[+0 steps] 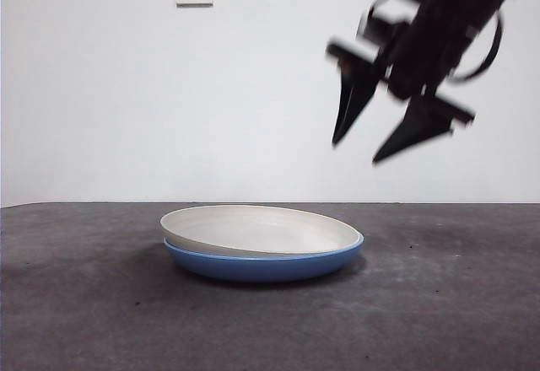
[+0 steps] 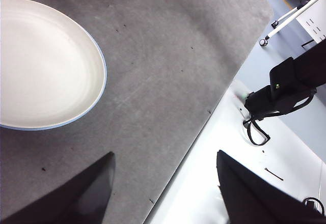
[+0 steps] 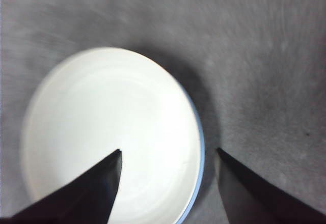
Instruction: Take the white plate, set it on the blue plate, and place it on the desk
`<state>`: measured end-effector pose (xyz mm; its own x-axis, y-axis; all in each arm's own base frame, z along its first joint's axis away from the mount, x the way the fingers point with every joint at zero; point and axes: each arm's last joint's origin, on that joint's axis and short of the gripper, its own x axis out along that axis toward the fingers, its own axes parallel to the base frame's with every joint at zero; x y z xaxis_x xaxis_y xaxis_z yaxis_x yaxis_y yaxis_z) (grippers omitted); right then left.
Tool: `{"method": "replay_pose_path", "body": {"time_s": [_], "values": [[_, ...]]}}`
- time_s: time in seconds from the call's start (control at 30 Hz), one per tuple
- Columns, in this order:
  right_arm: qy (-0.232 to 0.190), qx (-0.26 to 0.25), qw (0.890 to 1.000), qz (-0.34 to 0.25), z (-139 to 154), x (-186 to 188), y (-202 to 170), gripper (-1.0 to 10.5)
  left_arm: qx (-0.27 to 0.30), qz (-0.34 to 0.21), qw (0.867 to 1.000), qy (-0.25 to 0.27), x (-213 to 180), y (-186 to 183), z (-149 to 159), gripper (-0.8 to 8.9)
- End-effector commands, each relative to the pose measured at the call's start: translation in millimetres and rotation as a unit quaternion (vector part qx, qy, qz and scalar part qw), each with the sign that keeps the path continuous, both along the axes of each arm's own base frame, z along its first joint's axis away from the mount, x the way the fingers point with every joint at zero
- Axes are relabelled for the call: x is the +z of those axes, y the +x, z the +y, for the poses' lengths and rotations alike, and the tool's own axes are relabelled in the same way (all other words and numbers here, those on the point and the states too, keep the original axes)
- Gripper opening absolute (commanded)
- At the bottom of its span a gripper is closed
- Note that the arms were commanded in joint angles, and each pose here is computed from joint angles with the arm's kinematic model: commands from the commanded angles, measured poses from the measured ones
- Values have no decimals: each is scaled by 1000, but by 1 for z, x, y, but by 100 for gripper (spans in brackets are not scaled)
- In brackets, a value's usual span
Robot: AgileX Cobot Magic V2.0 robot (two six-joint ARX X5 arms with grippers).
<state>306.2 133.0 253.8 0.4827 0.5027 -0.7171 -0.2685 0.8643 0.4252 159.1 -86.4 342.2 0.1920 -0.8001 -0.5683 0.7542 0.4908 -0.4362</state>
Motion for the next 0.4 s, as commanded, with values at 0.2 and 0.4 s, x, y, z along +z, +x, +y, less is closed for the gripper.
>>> {"method": "replay_pose_path", "body": {"time_s": [0.2,0.4], "values": [[-2,82,994,-75,-16,65,-53,287,-7,-7,1000,-1,1,1,-1,311],[-12,118,989,-90,-35,94,-102,287,-7,-6,1000,-1,1,1,-1,311]]}}
